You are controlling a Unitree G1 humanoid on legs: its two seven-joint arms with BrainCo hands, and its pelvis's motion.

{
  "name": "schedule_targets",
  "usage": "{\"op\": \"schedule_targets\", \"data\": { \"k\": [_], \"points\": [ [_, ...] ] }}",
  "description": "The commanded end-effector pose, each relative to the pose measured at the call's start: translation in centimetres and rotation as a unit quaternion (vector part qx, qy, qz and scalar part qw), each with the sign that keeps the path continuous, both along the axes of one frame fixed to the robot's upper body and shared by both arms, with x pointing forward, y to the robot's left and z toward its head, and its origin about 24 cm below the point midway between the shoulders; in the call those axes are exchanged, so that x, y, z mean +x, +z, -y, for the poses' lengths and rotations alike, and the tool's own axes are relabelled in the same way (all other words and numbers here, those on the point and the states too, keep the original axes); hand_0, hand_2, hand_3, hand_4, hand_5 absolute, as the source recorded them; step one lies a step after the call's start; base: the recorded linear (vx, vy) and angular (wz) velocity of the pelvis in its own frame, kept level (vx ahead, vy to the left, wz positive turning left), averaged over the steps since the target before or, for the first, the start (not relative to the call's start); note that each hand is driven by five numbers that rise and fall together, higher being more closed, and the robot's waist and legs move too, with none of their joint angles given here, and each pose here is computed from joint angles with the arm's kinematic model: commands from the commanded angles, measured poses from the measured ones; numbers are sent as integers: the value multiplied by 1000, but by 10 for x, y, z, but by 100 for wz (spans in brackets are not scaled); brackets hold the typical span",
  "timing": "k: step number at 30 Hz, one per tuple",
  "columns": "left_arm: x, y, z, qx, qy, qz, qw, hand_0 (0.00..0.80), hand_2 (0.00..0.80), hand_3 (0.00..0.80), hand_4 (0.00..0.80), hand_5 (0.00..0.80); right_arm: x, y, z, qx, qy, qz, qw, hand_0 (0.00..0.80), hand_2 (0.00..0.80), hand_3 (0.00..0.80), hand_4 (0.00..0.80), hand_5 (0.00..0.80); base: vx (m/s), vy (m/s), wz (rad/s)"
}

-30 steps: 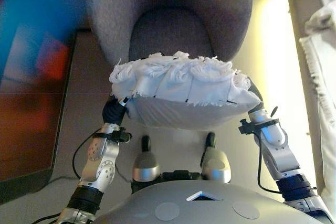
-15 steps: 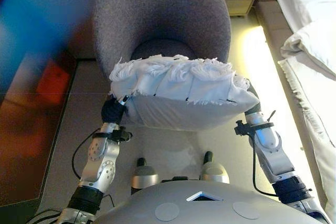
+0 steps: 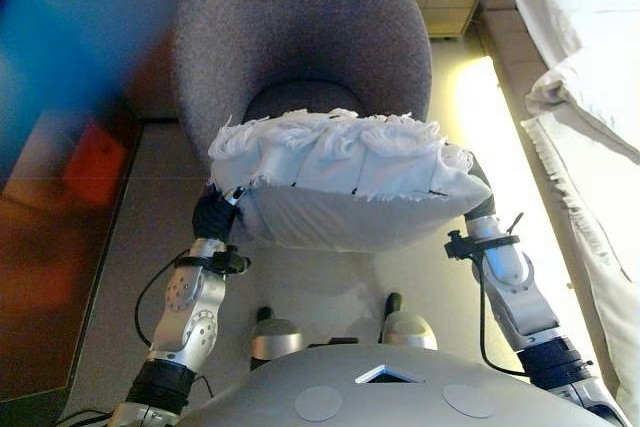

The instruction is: Pick up the cushion and take it to the sofa

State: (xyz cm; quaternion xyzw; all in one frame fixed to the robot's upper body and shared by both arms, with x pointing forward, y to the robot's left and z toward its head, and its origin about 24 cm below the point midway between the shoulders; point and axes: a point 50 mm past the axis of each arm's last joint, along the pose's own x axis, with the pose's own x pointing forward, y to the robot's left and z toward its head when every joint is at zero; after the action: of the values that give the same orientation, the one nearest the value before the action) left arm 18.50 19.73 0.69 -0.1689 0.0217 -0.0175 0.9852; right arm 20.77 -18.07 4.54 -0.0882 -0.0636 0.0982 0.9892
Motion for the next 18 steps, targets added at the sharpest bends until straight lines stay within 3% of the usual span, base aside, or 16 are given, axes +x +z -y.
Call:
{"op": "schedule_targets", "data": {
  "k": [1,7,18],
  "points": [
    [21,59,10,-19,-47,160,986,800,800,800,800,800,8,57,-17,40,49,144,988,800,800,800,800,800,-76,-194,-8],
    [20,60,21,-26,-82,176,981,800,800,800,800,800,6,60,-10,36,47,152,987,800,800,800,800,800,-40,-134,4],
    [37,67,36,-30,-67,194,978,800,800,800,800,800,9,56,-24,34,55,155,986,800,800,800,800,800,10,34,-7]
  ]
}}
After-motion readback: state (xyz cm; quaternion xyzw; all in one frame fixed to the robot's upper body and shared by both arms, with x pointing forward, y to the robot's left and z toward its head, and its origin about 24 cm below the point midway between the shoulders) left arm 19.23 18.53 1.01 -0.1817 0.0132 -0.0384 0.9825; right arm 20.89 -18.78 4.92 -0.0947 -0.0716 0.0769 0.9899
